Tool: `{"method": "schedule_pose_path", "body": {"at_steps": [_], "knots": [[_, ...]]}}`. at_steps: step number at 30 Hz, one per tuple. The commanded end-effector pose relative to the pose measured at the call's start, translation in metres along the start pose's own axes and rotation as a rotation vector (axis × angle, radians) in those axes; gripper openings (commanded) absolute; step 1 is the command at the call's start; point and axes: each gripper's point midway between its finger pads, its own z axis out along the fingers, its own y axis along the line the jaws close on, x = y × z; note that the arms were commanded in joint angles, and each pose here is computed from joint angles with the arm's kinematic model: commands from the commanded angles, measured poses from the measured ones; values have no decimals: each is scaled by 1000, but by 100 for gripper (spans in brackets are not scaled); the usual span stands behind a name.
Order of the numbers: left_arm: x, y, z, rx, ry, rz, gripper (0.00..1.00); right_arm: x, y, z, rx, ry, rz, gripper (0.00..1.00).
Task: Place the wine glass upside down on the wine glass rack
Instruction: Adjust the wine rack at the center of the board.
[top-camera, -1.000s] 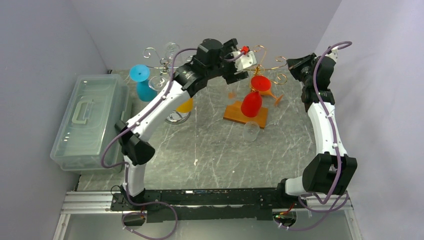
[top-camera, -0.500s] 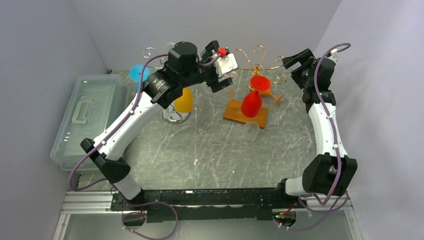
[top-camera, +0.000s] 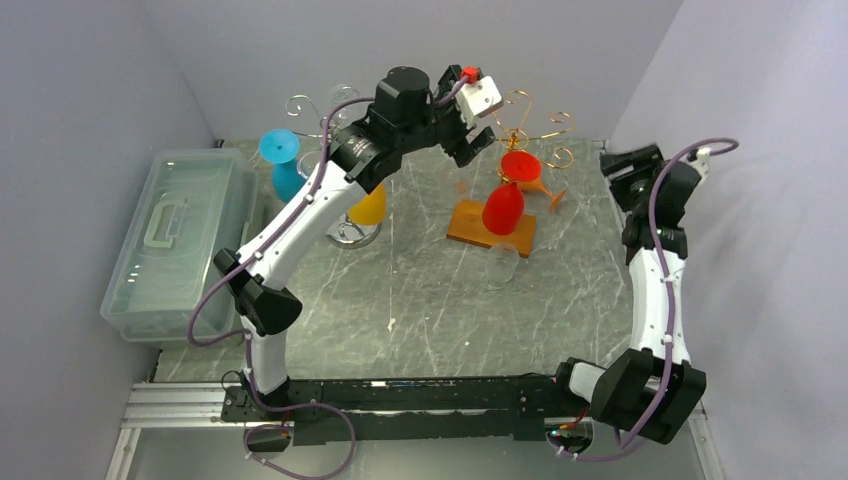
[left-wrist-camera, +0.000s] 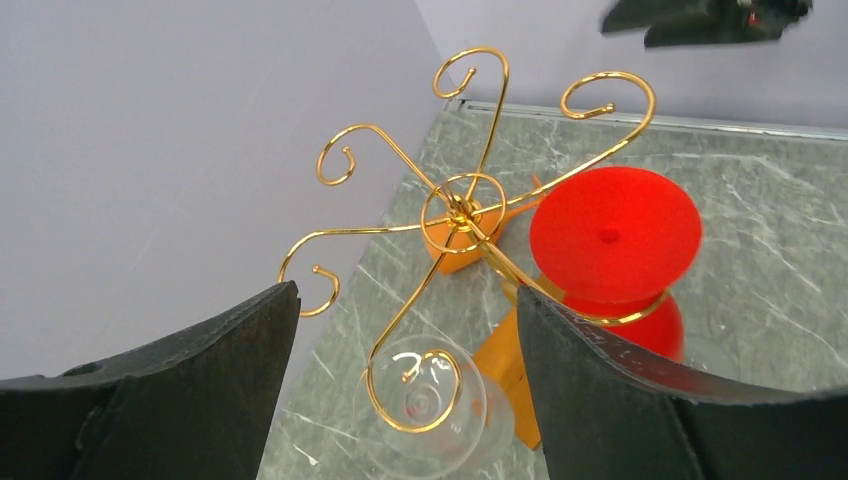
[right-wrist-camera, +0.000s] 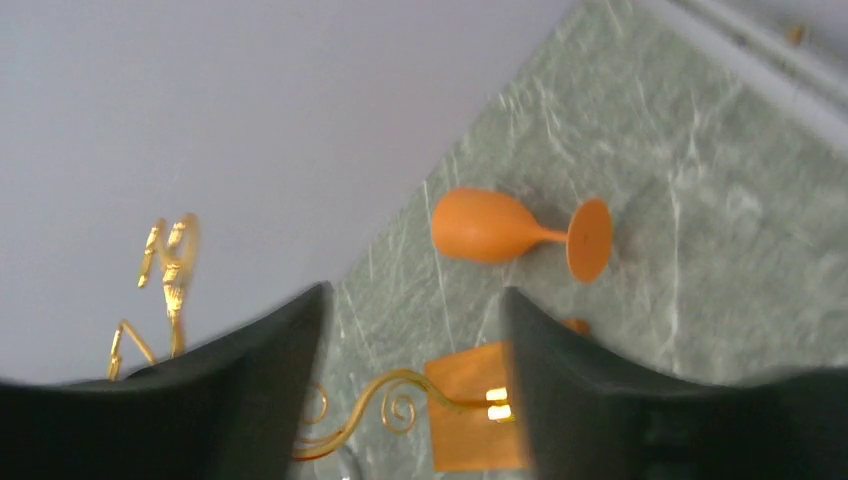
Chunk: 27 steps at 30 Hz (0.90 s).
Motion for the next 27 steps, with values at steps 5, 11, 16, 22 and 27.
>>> {"method": "schedule_pose_path", "body": {"at_steps": [5, 11, 16, 22, 27], "knots": [[-6, 14, 33, -46, -95, -94, 75, 69, -69, 13, 96, 125, 99, 8], [-6, 2, 56, 40, -144, -122, 71, 120, -99, 46, 105, 227, 153, 2], [-6, -1, 66, 91, -175, -117, 63, 150, -112, 70, 123, 278, 151, 0], [7, -10, 75, 141, -164, -82, 61, 179, -135, 74, 202, 317, 158, 0], [16, -10, 84, 139, -163, -85, 64, 204, -145, 62, 237, 353, 129, 0]]}}
